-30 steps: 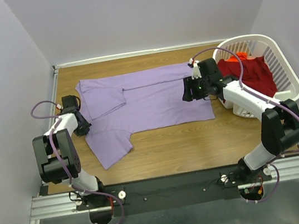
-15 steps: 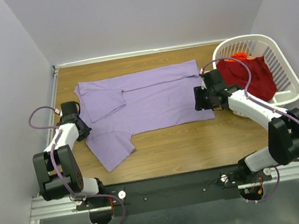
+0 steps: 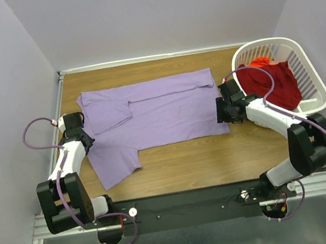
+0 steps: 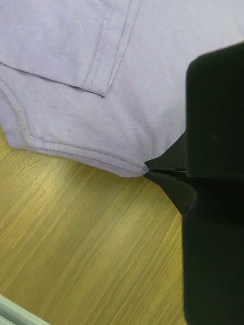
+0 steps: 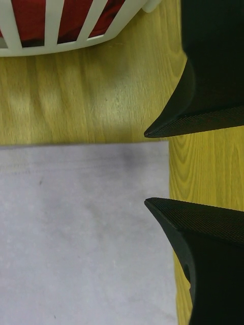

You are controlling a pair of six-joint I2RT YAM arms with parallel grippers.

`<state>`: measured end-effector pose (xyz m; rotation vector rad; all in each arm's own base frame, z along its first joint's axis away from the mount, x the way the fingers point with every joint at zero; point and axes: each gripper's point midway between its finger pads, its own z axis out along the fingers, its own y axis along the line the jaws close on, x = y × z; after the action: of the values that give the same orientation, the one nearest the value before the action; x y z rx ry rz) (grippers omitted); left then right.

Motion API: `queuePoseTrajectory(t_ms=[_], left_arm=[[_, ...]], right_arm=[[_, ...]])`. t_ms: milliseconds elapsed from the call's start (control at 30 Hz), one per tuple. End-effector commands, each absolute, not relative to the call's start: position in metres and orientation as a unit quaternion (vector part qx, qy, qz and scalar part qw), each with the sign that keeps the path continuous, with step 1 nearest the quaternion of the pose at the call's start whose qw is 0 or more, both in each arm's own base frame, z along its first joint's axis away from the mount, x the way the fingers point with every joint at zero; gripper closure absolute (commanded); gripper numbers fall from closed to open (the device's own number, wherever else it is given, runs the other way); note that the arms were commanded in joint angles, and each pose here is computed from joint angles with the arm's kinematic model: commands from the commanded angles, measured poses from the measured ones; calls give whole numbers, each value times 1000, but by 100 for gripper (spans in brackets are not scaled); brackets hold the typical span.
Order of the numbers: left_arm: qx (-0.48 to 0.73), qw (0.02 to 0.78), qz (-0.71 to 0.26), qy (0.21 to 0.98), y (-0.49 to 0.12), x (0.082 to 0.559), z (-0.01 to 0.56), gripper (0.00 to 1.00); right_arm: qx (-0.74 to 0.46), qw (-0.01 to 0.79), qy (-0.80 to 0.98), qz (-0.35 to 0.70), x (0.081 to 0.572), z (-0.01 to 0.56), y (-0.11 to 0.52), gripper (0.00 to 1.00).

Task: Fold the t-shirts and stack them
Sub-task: Fold the tshirt

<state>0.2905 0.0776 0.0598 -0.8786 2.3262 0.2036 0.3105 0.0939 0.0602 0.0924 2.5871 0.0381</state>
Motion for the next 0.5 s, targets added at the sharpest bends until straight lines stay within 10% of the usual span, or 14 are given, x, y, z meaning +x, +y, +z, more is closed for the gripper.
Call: queuePoseTrajectory(t_ms=[0, 467], left_arm=[[-360, 339, 109, 862, 94, 289, 71, 100], [-365, 350, 109, 856, 95, 289, 77, 100]], right_arm=[[54, 253, 966, -26, 300, 45, 83, 42], [45, 215, 975, -41, 287, 23, 93, 42]])
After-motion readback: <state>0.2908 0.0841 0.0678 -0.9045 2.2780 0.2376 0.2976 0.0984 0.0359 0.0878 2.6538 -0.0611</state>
